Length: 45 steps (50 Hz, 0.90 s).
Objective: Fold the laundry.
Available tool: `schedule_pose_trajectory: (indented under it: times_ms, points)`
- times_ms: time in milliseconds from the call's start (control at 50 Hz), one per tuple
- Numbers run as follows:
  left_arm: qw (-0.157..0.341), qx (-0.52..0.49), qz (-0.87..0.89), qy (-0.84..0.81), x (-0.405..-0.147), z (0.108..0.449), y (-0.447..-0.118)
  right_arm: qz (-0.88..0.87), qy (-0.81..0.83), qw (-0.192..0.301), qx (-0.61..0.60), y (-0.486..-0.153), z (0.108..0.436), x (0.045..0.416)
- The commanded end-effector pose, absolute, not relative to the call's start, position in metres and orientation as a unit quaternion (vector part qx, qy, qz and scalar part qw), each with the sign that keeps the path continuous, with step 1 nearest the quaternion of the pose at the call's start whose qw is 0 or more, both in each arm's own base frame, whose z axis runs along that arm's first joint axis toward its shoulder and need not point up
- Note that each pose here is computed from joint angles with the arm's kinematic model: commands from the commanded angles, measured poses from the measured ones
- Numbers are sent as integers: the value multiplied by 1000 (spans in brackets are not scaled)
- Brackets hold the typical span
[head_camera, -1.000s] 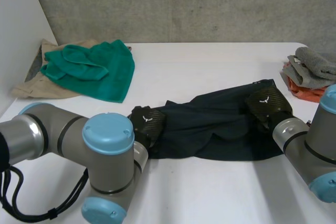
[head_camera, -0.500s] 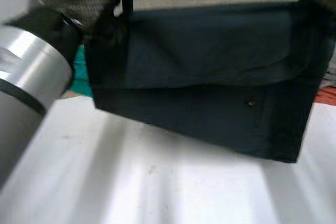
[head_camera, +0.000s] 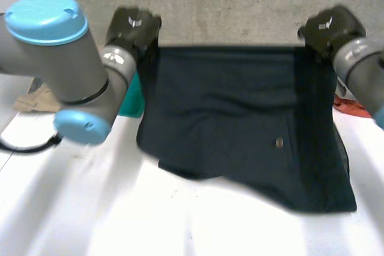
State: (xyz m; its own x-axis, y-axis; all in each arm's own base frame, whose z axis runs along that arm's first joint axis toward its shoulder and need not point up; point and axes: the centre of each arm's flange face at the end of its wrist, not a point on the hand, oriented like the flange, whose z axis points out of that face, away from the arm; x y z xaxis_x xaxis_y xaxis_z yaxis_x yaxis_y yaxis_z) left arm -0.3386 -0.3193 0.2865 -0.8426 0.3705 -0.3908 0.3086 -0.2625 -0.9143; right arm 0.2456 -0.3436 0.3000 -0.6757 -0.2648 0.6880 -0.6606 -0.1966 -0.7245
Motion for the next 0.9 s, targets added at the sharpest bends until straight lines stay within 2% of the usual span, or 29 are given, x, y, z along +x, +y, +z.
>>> schedule_pose_trajectory:
  times_ms: [20, 120, 180, 300, 420, 480, 560, 640, 720, 740, 840, 900]
  points:
    - [33, -217, 872, -439, -357, 354, -348, 832, -465, 195, 232, -384, 356, 254]
    - [40, -193, 897, -396, -358, 377, -340, 866, -418, 188, 203, -377, 383, 263]
    - [38, -191, 891, -409, -355, 376, -333, 870, -411, 176, 207, -366, 390, 271]
    - [42, -208, 868, -449, -343, 368, -303, 814, -487, 161, 274, -338, 371, 272]
    - [52, -238, 841, -482, -325, 363, -249, 744, -565, 142, 328, -309, 351, 259]
    - [54, -246, 834, -491, -314, 365, -229, 732, -577, 140, 335, -296, 351, 253]
    - [56, -261, 817, -512, -307, 356, -215, 735, -573, 141, 335, -274, 364, 246]
    - [58, -277, 797, -534, -310, 339, -212, 711, -593, 137, 352, -266, 355, 243]
    - [53, -299, 765, -568, -320, 302, -225, 673, -624, 117, 378, -273, 326, 246]
    - [52, -303, 758, -575, -322, 294, -228, 652, -641, 110, 390, -282, 307, 249]
    - [42, -329, 710, -622, -335, 235, -251, 597, -681, 100, 412, -302, 253, 254]
    - [41, -339, 690, -638, -341, 211, -257, 560, -705, 91, 426, -310, 216, 258]
